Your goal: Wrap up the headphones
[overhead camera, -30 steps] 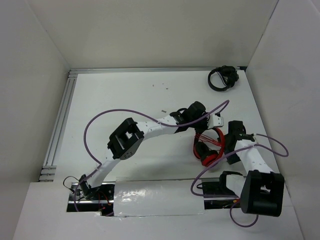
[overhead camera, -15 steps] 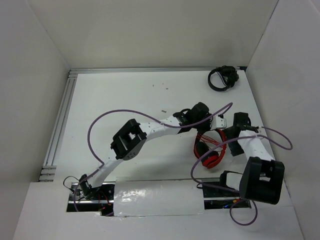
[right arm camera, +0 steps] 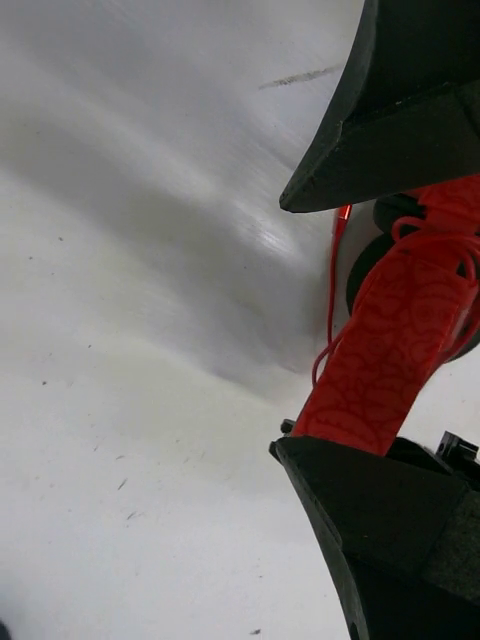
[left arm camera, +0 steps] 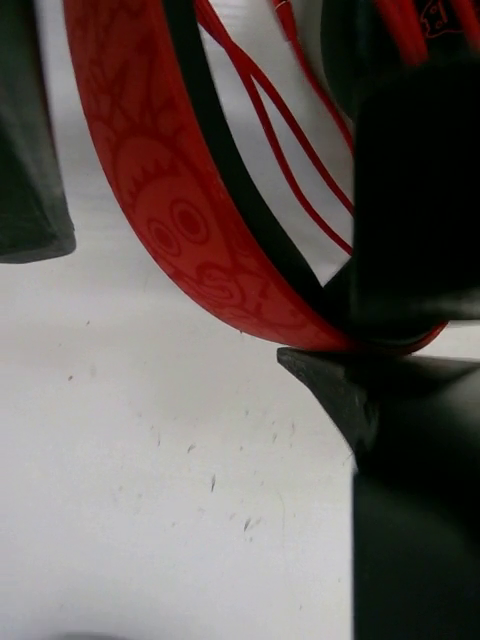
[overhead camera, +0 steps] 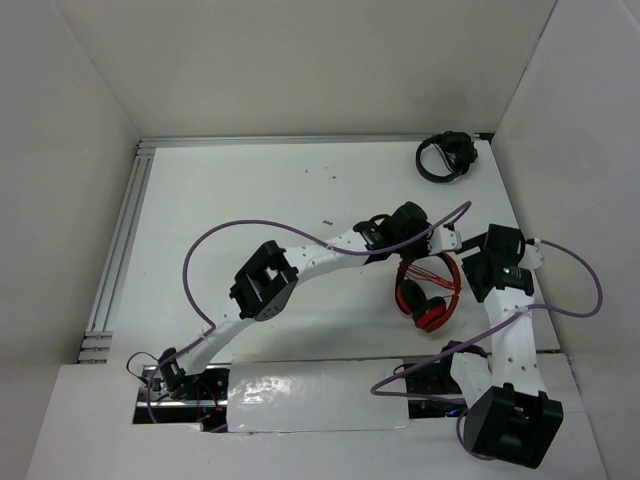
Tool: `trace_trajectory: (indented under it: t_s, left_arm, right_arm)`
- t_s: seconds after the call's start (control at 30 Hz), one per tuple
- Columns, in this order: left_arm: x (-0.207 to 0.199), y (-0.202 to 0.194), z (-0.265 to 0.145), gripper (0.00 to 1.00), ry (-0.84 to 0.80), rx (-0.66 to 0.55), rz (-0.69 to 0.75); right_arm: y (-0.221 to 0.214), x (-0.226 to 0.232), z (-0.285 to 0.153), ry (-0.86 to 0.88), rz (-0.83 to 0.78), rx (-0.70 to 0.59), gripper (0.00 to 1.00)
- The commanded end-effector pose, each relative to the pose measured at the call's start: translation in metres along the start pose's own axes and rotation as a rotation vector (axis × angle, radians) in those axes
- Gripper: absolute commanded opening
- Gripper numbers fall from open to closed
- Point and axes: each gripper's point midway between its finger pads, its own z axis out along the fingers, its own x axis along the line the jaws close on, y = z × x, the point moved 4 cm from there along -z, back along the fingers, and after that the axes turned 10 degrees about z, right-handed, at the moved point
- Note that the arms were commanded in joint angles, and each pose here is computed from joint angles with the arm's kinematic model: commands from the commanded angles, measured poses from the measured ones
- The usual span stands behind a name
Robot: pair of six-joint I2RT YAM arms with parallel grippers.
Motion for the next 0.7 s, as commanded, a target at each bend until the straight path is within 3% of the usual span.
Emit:
trace_trajectory:
  t_s: [0.0, 0.03, 0.4, 0.53, 0.67]
  left_arm:
    - [-0.021, -0.062, 0.023, 0.30, 0.008, 0.203, 0.033]
    - [-0.019, -0.057, 0.022, 0.51, 0.033, 0.195, 0.040]
    - [-0.012, -0.039, 0.020, 0.82, 0.075, 0.166, 0.059]
    - [-0.007, -0.028, 0.014, 0.99, 0.094, 0.143, 0.036]
    - [0.016, 0.006, -0.013, 0.99, 0.170, 0.087, -0.034]
  right_arm:
    - [0.017, 0.028, -0.026, 0.127, 0.000, -0.040, 1.00]
    - [0.014, 0.030, -0.028, 0.149, -0.002, -0.024, 1.00]
    - [0.014, 0.025, -0.036, 0.150, -0.028, -0.030, 1.00]
    - [0.016, 0.030, -0.044, 0.183, -0.027, -0.033, 1.00]
    - [0.018, 0.040, -0.056, 0.237, -0.056, -0.024, 1.00]
